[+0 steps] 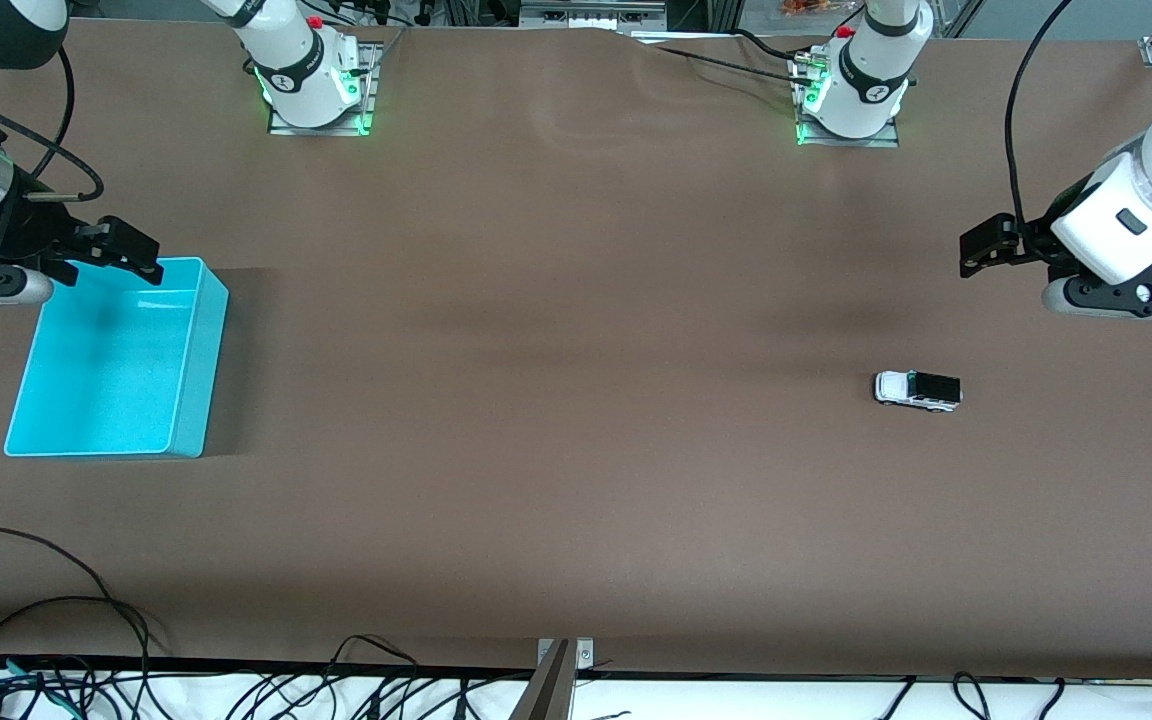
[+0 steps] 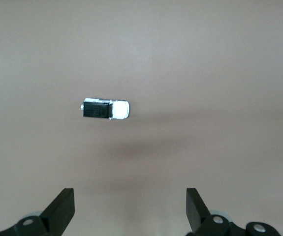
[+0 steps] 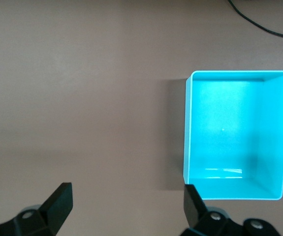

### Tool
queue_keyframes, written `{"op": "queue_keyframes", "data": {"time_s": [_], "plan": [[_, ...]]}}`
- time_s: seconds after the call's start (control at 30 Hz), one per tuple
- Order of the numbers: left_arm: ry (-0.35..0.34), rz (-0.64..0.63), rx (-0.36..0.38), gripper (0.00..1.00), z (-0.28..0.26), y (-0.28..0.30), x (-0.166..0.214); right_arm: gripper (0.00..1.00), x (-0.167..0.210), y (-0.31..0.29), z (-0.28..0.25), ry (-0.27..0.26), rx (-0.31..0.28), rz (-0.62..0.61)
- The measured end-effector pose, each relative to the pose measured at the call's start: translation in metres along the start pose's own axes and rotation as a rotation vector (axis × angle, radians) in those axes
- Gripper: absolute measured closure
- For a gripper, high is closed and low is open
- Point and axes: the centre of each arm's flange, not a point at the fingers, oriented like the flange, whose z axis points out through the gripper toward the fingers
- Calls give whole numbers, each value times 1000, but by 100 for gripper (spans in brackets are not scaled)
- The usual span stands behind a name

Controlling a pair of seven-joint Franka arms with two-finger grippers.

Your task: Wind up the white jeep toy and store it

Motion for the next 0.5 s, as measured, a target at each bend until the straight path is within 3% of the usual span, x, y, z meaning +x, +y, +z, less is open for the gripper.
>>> {"op": "queue_keyframes", "data": {"time_s": [0.23,0.5], "plan": [[76,85,17,0,12,6,-13,0,0,0,0,0,0,0],[100,104,4,0,11,-3,-30,0,0,0,0,0,0,0]]}}
